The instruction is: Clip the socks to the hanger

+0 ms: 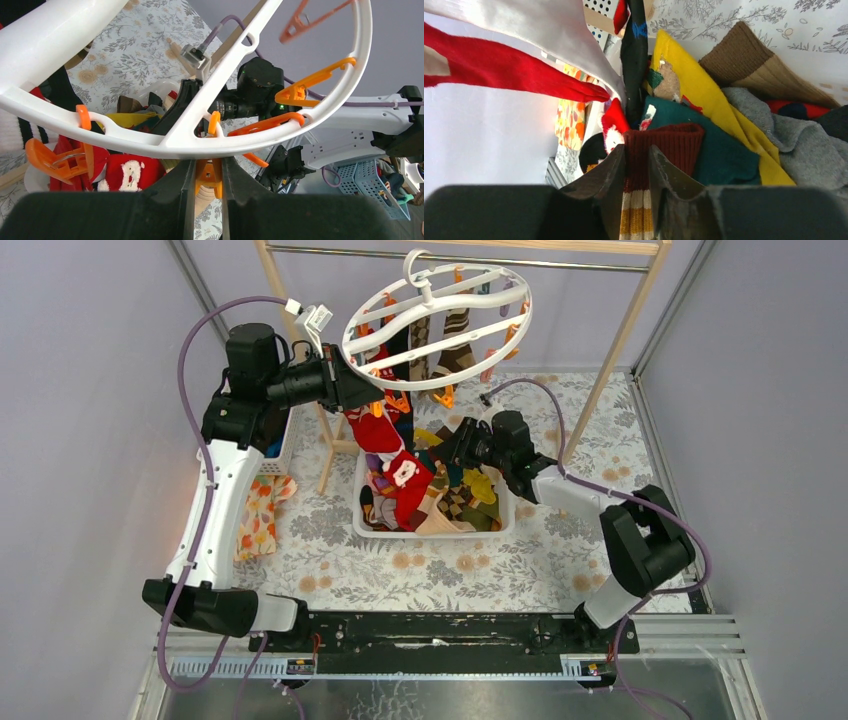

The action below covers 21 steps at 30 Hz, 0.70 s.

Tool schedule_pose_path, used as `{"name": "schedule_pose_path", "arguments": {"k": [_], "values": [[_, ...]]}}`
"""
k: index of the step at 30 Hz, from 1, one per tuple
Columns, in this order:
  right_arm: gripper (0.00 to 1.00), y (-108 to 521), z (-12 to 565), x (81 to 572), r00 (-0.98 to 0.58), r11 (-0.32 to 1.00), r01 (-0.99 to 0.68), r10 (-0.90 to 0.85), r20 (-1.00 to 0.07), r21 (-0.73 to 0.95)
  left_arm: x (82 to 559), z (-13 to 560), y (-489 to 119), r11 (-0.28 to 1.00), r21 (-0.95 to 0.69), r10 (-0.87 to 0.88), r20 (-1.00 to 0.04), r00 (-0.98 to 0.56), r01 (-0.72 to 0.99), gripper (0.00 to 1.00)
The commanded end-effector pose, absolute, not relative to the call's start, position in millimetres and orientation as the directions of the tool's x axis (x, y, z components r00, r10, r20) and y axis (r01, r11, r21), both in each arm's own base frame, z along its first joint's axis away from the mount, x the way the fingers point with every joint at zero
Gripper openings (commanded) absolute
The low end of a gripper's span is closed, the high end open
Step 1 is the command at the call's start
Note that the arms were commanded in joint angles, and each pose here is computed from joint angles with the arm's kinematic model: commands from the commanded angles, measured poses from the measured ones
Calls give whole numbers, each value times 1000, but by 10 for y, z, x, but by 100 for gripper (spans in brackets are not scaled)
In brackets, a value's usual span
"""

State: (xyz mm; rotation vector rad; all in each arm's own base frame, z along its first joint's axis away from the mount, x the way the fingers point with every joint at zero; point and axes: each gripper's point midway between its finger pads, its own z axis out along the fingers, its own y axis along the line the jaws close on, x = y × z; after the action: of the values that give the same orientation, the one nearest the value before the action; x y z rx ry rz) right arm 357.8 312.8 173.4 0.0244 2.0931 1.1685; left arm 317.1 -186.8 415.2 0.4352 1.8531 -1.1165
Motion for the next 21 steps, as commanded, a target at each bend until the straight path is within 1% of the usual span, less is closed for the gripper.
{"name": "schedule_pose_path", "arguments": {"k": [1, 2, 4, 6, 10, 13, 15, 18, 21], "values": [[38, 3247, 2059, 3590, -726, 456, -380, 392, -565, 805, 3203, 4163, -1845, 528, -529, -148, -828, -541, 665, 0], [43, 3214, 2042, 3594, -717, 466, -372, 405, -568, 802, 3198, 4160, -1845, 527, -529, -148, -828, -542, 665, 0], [50, 3120, 2031, 3606, -688, 496, -354, 436, -579, 793, 3197, 4155, -1848, 525, -528, -146, -828, -541, 667, 0], [56, 3021, 2052, 3617, -660, 530, -336, 457, -596, 778, 3194, 4154, -1847, 525, -526, -145, -830, -539, 669, 0], [62, 2935, 2117, 3561, -635, 560, -343, 453, -626, 754, 3185, 4166, -1843, 525, -521, -144, -834, -533, 673, 0], [65, 2867, 2110, 3520, -614, 601, -339, 441, -655, 723, 3172, 4160, -1845, 524, -521, -145, -834, -532, 674, 0], [66, 2828, 2039, 3509, -603, 656, -322, 414, -681, 683, 3168, 4157, -1847, 522, -523, -146, -833, -533, 674, 0], [64, 2819, 1924, 3490, -607, 719, -305, 359, -709, 625, 3167, 4155, -1853, 518, -526, -147, -832, -536, 675, 0], [62, 2821, 1847, 3485, -610, 742, -300, 334, -719, 599, 3163, 4179, -1855, 515, -525, -150, -833, -532, 678, 0]]}}
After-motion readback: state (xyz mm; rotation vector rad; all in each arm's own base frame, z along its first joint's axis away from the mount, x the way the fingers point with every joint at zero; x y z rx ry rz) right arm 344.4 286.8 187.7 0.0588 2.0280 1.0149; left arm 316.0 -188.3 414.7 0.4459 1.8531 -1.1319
